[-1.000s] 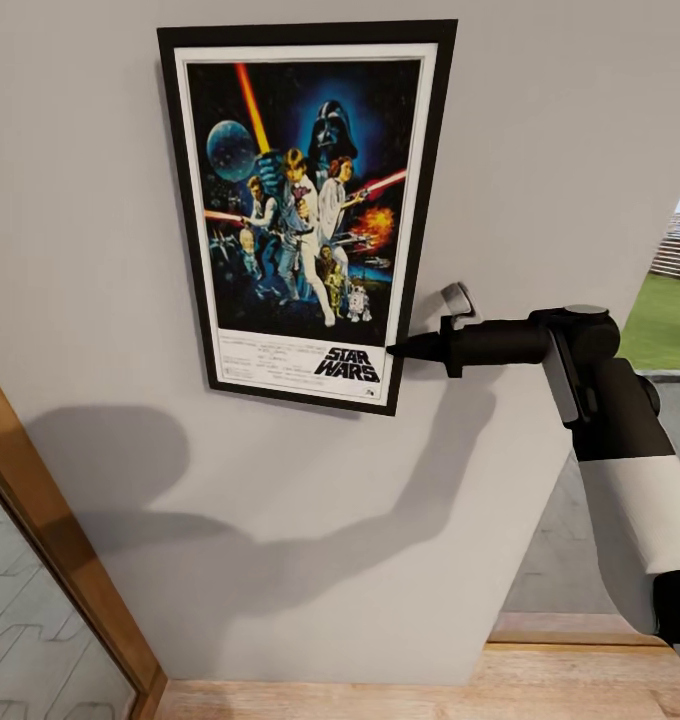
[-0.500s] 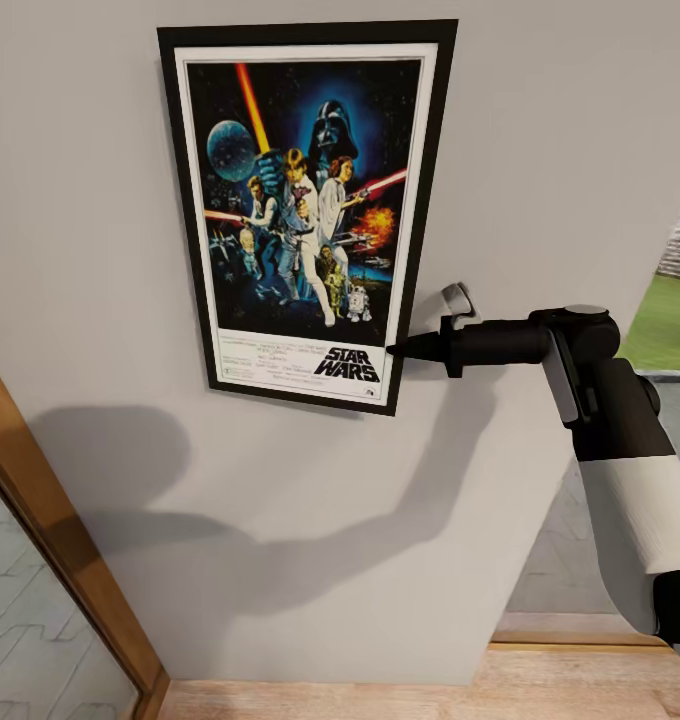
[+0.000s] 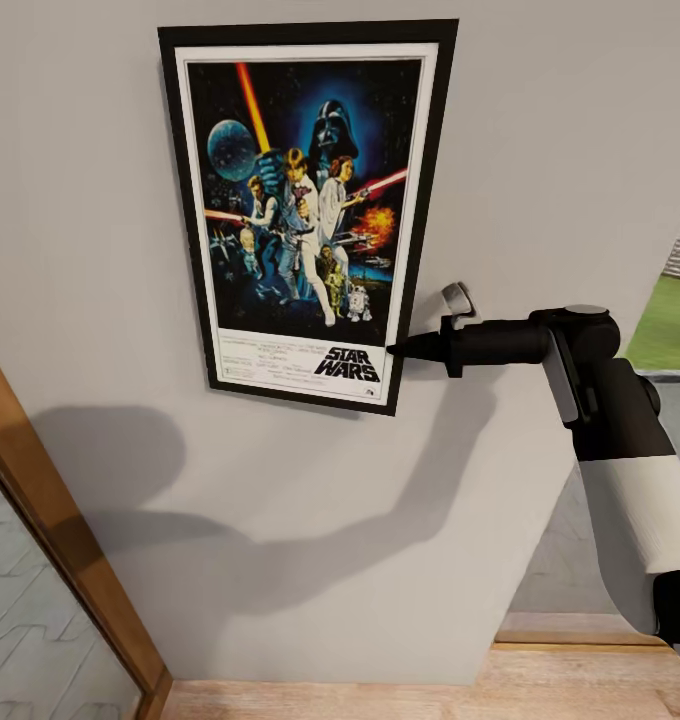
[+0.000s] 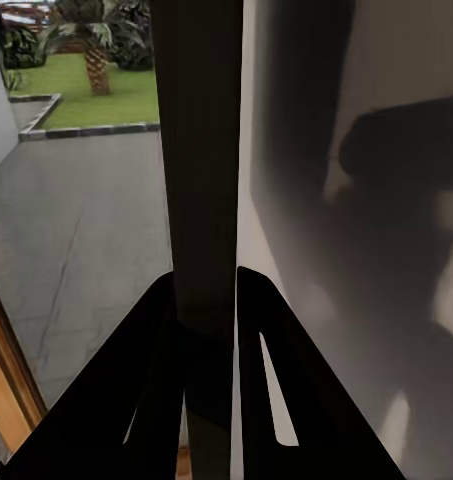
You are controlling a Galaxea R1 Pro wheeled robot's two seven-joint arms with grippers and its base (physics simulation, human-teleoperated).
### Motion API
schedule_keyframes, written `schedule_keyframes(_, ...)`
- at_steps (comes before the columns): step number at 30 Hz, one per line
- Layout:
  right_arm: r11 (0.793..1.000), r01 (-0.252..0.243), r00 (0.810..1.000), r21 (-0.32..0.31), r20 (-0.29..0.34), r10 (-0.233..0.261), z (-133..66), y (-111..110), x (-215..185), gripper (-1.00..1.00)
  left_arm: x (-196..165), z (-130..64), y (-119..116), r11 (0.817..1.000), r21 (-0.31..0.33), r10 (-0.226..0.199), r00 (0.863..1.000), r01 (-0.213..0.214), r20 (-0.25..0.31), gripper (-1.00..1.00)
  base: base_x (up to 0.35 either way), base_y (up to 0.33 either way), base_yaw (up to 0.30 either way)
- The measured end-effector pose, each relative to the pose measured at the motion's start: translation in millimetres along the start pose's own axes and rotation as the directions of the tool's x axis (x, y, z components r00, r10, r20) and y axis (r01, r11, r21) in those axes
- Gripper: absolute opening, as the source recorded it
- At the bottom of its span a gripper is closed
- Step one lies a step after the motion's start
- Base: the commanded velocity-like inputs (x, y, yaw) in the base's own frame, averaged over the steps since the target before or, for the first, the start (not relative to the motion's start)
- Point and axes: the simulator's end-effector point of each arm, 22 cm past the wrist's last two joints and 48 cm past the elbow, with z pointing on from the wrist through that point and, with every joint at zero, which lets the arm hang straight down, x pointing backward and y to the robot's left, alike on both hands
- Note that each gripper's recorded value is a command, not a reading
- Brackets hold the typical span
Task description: Pick up the poster from the kitchen countertop and hang it on one of the wall nails in the kitchen.
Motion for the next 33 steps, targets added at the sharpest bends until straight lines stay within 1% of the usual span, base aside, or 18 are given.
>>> schedule_keyframes(16,1.000,0.000,1.000,0.000,0.000,0.000,0.0,0.0,0.0,-1.00,0.0,0.0,0.0,1.000,0.000,0.000,1.000,0.000,0.000,1.00,0.000,0.081,0.000)
schedule_keyframes(33,1.000,0.000,1.000,0.001,-0.001,0.000,0.0,-0.2,0.2,-1.00,0.0,0.0,0.0,1.000,0.000,0.000,1.000,0.000,0.000,1.00,0.000,0.010,0.000)
